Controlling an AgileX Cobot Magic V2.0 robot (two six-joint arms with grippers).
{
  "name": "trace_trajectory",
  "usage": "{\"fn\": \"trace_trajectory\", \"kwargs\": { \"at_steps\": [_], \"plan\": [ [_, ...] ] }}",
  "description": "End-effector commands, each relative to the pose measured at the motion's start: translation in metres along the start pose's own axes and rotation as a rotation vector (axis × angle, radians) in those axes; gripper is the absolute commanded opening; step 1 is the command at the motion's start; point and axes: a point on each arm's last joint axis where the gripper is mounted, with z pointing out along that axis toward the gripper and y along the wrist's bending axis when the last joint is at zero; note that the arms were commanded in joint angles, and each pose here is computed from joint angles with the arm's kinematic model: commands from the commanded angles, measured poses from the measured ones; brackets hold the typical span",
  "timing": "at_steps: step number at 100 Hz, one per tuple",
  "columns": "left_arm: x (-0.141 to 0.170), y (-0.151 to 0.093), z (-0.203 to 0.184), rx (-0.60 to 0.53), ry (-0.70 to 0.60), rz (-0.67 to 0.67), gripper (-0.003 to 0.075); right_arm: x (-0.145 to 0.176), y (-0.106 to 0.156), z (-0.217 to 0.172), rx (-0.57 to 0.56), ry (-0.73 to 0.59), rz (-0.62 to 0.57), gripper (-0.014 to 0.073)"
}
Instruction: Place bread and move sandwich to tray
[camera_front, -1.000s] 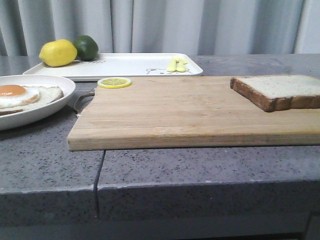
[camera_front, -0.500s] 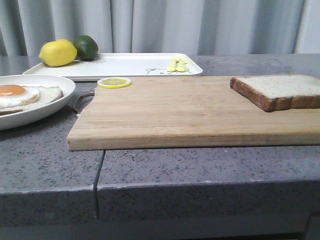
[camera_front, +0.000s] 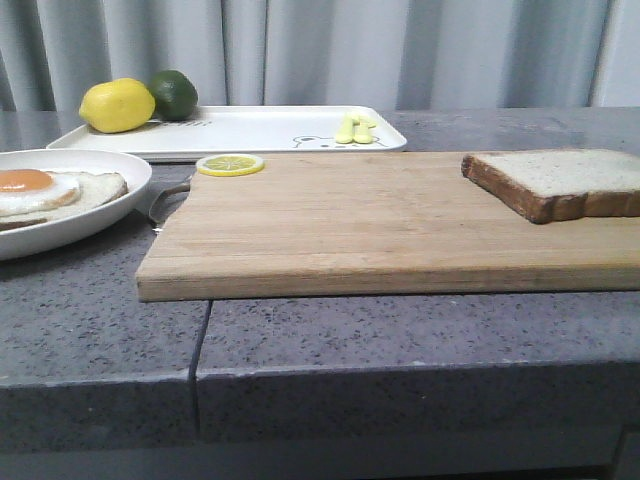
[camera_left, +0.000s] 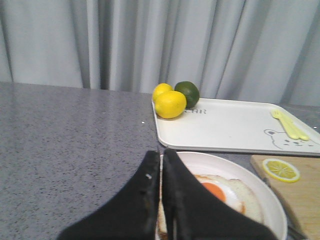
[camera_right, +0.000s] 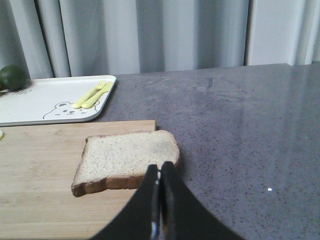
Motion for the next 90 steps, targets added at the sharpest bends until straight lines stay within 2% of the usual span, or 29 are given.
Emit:
{"fn": "trace_trajectory", "kwargs": {
  "at_steps": [1,20,39,79,90],
  "plan": [
    [-0.040,-0.008,0.007,0.030,-0.002,-0.066,-0.0020,-0.035,0.005,0.001,-0.004,-0.029,0.009,-0.0070],
    [-0.092,-0.022,0.031,0.092,0.187,-0.075,-0.0020,-0.078,0.012,0.010,-0.012,0.033,0.022,-0.0070],
    [-0.116,-0.027,0.061,0.119,0.317,-0.018,-0.0020,-0.108,0.015,0.026,-0.011,0.085,0.021,-0.0070],
    [-0.096,-0.023,0.107,0.127,0.522,-0.035,-0.0016,-0.094,0.014,0.065,0.001,0.287,0.047,-0.0064],
    [-0.095,-0.024,0.110,0.150,0.530,-0.037,0.0043,-0.090,0.013,0.073,0.003,0.336,0.058,0.0025]
  ]
}}
